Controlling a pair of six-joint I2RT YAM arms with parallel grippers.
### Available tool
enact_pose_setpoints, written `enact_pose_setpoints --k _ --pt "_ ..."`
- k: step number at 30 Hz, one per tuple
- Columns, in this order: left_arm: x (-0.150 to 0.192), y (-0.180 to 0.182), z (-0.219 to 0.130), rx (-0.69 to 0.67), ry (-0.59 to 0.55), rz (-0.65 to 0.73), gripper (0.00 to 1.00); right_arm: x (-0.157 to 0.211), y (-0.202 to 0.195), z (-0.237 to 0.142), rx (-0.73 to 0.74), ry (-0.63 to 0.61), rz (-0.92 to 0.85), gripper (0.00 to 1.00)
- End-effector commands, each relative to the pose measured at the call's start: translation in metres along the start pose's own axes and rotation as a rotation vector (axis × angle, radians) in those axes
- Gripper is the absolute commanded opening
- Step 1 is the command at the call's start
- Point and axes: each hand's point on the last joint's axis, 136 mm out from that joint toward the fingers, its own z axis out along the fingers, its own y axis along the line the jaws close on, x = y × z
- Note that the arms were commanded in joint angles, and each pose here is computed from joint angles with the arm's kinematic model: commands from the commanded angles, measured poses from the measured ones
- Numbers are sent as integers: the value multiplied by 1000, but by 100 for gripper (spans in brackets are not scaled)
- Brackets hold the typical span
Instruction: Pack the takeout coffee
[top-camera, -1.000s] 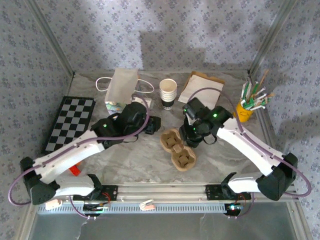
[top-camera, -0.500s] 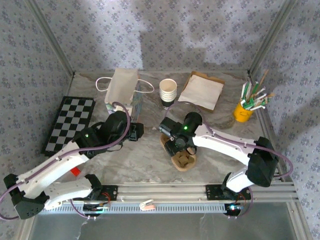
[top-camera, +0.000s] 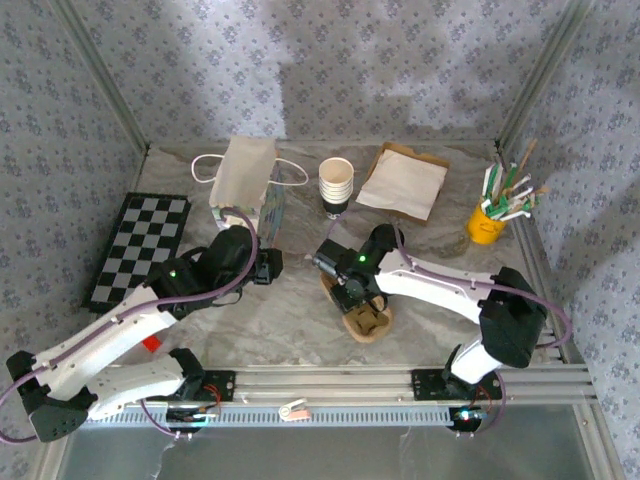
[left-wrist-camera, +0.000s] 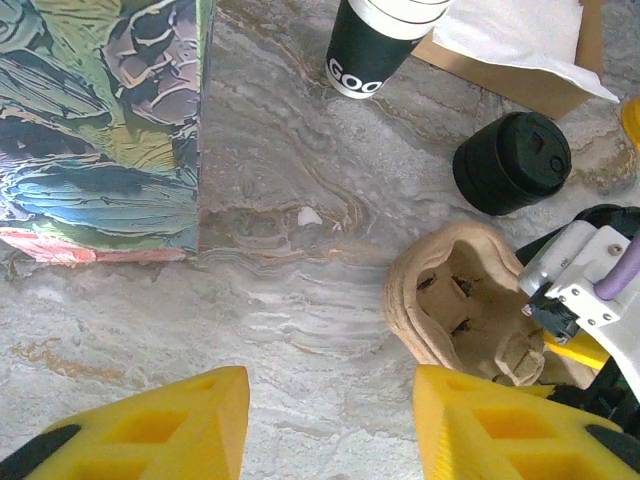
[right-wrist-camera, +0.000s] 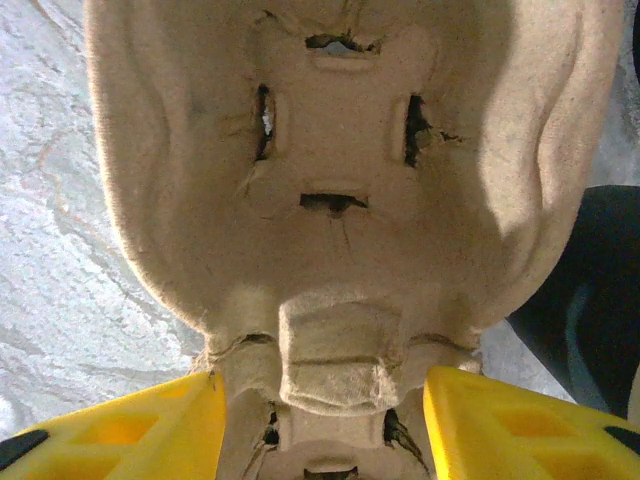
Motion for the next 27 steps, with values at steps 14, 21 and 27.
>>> enact_pose_setpoints --k 14,21,27 --pt "-1 5 -1 -6 -1 -13 48 1 -10 4 38 25 12 37" --pt "-3 6 -2 -8 -8 -15 48 -5 -14 -13 31 -5 21 33" --pt "-5 9 -5 -12 -15 -18 48 -14 -14 -40 -1 -39 63 33"
